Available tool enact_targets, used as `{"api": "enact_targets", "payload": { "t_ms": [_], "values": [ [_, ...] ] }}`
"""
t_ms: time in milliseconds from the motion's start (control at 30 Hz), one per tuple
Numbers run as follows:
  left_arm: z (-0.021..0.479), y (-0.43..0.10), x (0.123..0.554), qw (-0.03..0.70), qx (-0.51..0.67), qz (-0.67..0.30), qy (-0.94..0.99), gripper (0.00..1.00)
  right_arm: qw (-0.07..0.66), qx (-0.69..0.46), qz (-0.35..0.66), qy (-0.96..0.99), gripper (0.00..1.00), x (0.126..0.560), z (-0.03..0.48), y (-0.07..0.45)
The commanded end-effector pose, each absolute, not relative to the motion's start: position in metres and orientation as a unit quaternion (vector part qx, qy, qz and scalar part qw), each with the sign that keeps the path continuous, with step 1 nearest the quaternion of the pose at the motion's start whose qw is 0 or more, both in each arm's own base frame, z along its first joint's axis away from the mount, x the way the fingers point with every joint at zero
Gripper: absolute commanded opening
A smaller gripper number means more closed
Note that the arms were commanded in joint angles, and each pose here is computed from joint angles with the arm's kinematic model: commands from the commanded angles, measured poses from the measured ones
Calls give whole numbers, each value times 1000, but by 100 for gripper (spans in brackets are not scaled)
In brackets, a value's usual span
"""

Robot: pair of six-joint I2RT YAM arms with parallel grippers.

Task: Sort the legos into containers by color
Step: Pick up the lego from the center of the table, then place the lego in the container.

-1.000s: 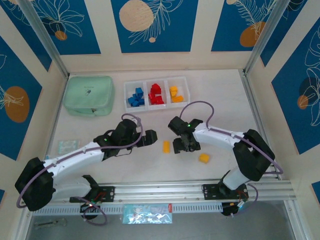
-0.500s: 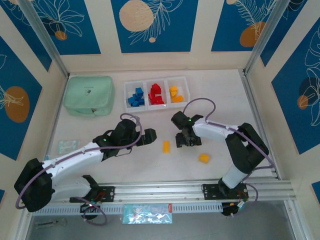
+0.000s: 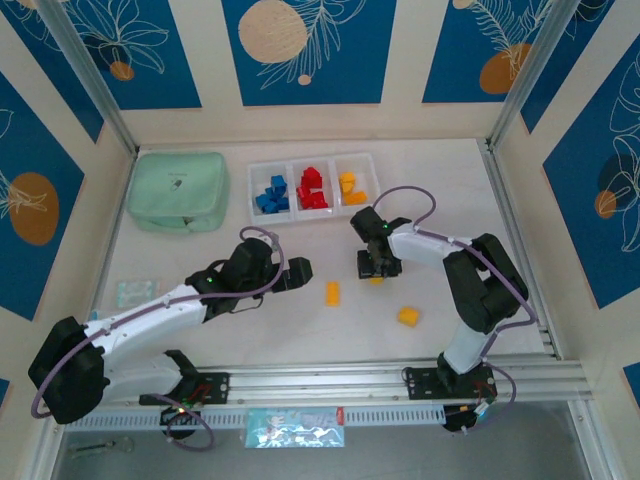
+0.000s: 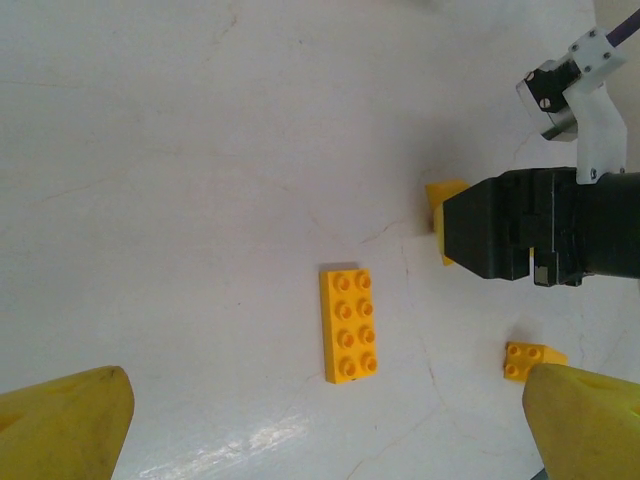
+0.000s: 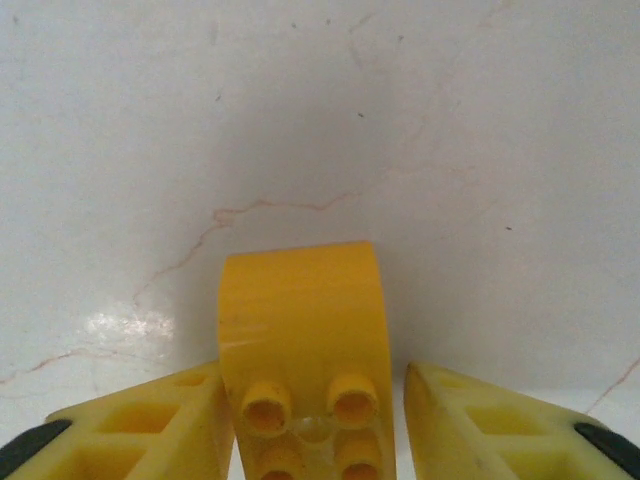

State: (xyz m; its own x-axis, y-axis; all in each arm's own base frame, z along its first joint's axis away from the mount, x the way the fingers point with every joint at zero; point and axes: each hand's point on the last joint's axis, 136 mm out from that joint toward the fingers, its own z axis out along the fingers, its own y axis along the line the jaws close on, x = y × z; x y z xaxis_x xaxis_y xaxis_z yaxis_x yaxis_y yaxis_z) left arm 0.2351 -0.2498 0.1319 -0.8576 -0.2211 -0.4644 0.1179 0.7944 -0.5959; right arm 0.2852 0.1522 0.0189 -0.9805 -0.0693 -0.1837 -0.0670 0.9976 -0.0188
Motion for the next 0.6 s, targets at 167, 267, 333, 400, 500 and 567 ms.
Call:
{"api": "enact_targets", "payload": {
  "t_ms": [167, 267, 333, 400, 500, 567],
  "values": [
    [148, -255, 240, 282, -17, -324, 903, 99, 85, -54, 24, 995, 32, 283, 30, 166],
    [151, -257, 240, 284, -13, -328, 901, 99, 101, -63, 28, 993, 30, 285, 46, 169],
    [155, -257, 242, 292, -9, -327, 899, 99, 122, -68, 23, 990, 30, 289, 60, 169],
    [161, -256, 244, 299, -5, -328, 896, 99, 136, -66, 31, 988, 30, 295, 74, 170],
    [170, -253, 249, 311, -2, -321, 894, 99, 154, -60, 36, 986, 30, 310, 93, 170],
    [174, -249, 253, 318, -1, -314, 895, 99, 176, -58, 39, 982, 30, 327, 106, 173]
  ]
}}
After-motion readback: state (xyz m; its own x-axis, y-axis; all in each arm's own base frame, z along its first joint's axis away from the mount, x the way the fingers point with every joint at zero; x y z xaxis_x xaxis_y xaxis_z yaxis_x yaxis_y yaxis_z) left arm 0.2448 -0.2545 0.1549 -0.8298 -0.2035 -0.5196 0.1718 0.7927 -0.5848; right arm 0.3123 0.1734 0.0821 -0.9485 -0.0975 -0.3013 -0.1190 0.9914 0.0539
